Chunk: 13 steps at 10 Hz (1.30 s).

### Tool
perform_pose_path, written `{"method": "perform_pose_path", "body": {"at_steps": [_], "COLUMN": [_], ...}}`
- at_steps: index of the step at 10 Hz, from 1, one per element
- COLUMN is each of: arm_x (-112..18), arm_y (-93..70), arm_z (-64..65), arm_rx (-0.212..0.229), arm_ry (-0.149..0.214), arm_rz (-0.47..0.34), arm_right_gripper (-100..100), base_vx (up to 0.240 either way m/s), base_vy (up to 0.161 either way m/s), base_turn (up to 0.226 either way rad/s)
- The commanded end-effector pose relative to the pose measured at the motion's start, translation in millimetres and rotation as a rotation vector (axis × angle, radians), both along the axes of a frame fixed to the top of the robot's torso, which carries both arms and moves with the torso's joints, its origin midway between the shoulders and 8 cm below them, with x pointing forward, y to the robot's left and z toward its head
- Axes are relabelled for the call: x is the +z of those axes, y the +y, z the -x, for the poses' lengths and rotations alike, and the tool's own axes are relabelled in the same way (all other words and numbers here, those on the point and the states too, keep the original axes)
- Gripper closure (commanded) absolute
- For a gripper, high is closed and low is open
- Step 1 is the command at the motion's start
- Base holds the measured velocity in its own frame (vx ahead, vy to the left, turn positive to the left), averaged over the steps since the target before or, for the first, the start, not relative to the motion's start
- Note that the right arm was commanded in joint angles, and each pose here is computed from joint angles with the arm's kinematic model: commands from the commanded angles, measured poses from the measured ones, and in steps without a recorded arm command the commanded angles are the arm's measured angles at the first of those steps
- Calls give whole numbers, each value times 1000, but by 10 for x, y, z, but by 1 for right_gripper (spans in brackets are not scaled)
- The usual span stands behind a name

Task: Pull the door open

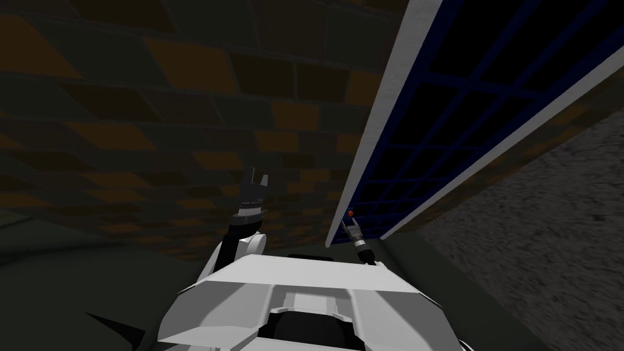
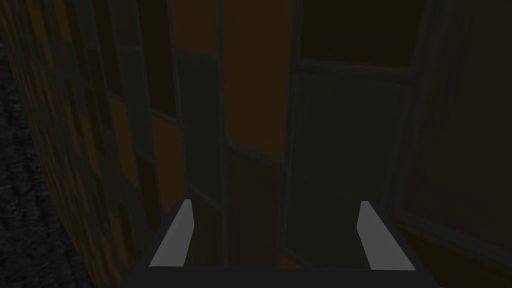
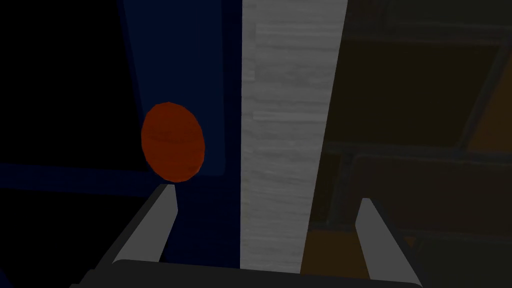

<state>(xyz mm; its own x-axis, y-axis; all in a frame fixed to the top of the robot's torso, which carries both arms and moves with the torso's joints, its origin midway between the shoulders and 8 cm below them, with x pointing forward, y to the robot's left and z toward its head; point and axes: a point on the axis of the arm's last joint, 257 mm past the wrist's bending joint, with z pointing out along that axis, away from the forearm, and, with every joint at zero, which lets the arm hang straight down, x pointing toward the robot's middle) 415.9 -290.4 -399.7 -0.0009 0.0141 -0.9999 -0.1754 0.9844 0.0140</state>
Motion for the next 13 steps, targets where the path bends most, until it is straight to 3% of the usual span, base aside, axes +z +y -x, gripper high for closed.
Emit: {"method": "perform_pose_path", "body": {"at_steps": [1, 2, 4, 5, 6, 7, 12, 13], "arm_x": [-18, -15, -7, -3, -44, -44, -44, -8], "arm_y": [-39, -230, -422, -493, -404, -404, -404, -491], "arm_z": [-1, 69, 145, 174, 202, 202, 202, 194], "arm_rx": [-5, -39, -74, -87, -72, -72, -72, -87], "arm_ry": [-1, -1, -2, -3, 8, 8, 8, 6], "arm_rz": [2, 2, 3, 4, 0, 0, 0, -34], "arm_right_gripper": [-100, -100, -100, -100, -100, 100, 100, 100], "base_vx": [66, 109, 141, 142, 34, -33, -3, -20], "base_vy": [-22, -30, -51, -46, -10, 6, -8, -7], "base_turn": [-31, 223, 198, 120, 0, -28, -5, 44]}}
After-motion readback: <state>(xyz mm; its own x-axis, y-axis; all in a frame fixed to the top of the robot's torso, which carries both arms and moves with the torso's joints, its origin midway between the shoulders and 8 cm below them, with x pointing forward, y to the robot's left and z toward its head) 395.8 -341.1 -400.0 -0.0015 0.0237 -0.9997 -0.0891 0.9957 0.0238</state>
